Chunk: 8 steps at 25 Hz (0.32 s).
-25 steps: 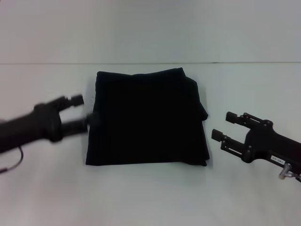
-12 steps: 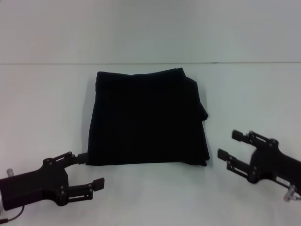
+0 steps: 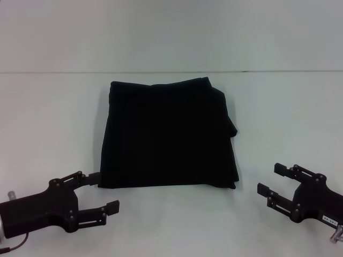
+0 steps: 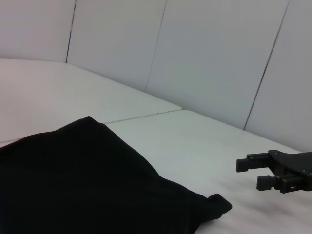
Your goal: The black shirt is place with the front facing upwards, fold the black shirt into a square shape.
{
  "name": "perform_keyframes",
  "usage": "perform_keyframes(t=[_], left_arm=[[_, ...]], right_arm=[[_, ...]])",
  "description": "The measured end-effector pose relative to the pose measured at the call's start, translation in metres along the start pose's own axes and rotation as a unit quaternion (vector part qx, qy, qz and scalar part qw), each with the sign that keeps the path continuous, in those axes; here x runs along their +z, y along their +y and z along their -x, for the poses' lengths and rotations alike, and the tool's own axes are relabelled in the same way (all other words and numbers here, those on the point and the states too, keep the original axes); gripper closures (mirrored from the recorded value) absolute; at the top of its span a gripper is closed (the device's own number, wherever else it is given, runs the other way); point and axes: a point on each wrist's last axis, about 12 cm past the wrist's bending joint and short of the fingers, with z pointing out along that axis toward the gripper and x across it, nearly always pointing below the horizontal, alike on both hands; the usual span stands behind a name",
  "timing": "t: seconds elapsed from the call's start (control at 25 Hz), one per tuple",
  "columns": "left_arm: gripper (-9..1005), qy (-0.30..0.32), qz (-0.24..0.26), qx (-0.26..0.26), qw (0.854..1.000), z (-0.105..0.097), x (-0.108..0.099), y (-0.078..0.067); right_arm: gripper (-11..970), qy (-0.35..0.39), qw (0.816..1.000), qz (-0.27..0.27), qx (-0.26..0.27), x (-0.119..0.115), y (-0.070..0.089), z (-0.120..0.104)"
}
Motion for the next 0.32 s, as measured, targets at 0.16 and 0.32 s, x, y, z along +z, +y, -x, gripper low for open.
perform_keyframes(t=[0.16, 0.32], left_arm=[[86, 0.001, 0.002, 0.002, 1.0, 0.0008, -0.0012, 0.0014], [87, 0.001, 0.002, 0.001, 1.0, 0.0008, -0.0008, 0.0013]], right_arm=[[266, 0.0, 1.0, 0.001, 0.001, 0.0012, 0.0006, -0.0001], [266, 0.003, 1.0, -0.001, 0.003, 0.0021, 0.001, -0.0013]])
